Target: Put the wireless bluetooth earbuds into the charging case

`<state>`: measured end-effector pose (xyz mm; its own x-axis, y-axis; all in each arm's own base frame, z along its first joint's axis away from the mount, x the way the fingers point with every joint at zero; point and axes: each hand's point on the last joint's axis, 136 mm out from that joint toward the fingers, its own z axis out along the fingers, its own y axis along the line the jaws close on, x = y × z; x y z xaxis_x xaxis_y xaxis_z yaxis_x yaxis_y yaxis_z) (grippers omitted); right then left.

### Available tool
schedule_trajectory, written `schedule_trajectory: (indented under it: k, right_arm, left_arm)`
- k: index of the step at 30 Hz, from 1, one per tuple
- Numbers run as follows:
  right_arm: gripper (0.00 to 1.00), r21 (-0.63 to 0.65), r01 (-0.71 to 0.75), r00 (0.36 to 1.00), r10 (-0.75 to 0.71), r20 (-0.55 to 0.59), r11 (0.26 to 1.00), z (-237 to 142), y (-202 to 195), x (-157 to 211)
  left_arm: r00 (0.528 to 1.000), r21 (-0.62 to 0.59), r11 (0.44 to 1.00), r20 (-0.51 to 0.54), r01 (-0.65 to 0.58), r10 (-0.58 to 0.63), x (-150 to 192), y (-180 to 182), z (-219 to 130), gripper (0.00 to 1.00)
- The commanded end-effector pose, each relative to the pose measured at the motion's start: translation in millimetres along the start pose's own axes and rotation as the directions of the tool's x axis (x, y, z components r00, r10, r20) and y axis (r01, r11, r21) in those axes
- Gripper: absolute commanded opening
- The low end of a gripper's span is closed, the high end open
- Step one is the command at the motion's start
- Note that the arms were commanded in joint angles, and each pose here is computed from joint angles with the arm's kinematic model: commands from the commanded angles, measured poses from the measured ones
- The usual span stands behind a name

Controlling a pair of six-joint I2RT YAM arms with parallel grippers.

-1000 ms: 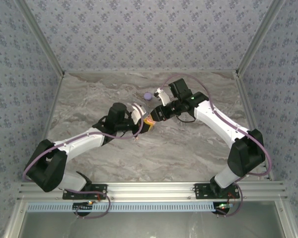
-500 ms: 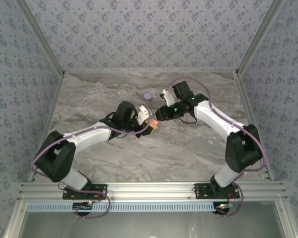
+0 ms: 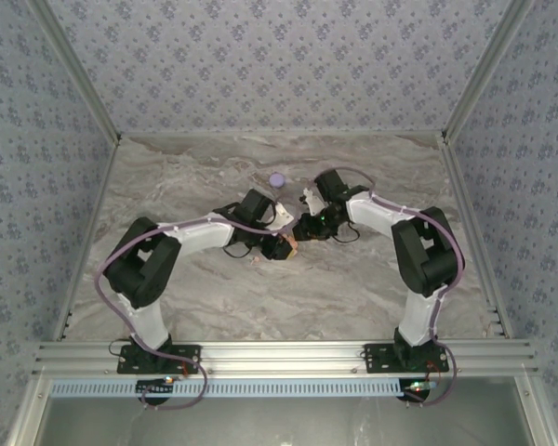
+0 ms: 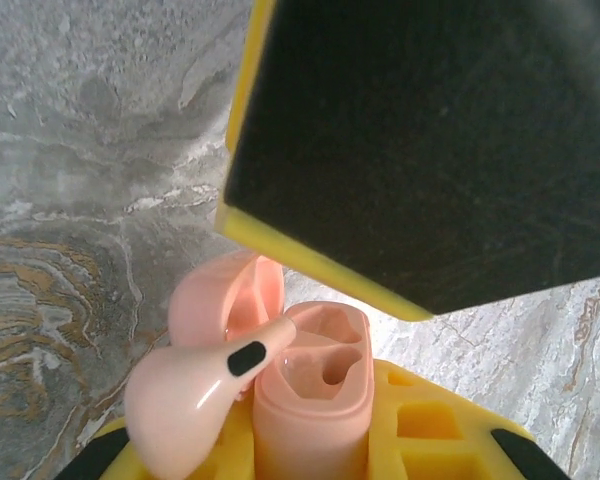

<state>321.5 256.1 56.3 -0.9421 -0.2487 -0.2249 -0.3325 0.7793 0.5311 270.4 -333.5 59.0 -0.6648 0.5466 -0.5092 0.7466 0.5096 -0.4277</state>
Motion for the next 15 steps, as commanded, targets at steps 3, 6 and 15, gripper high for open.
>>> schedule_trajectory:
  k: [3, 6, 15]
  right_arm:
    - [0.34, 0.056, -0.063, 0.997, 0.066, -0.047, 0.996, 14.4, -21.6, 10.9]
    - [0.36, 0.08, -0.076, 0.996, 0.08, -0.05, 0.994, 15.7, -27.8, 12.1]
    - [0.36, 0.101, -0.085, 0.995, 0.09, -0.044, 0.991, 11.0, -32.7, 11.9]
  left_arm:
    - [0.993, 0.054, 0.996, -0.098, 0.076, -0.07, 7.0, -9.9, 5.4, 0.08]
    - [0.984, 0.07, 0.992, -0.151, 0.109, -0.097, 12.1, -11.9, 7.6, 0.09]
    - [0.963, 0.055, 0.986, -0.23, 0.16, -0.143, 13.9, -13.6, 3.5, 0.1]
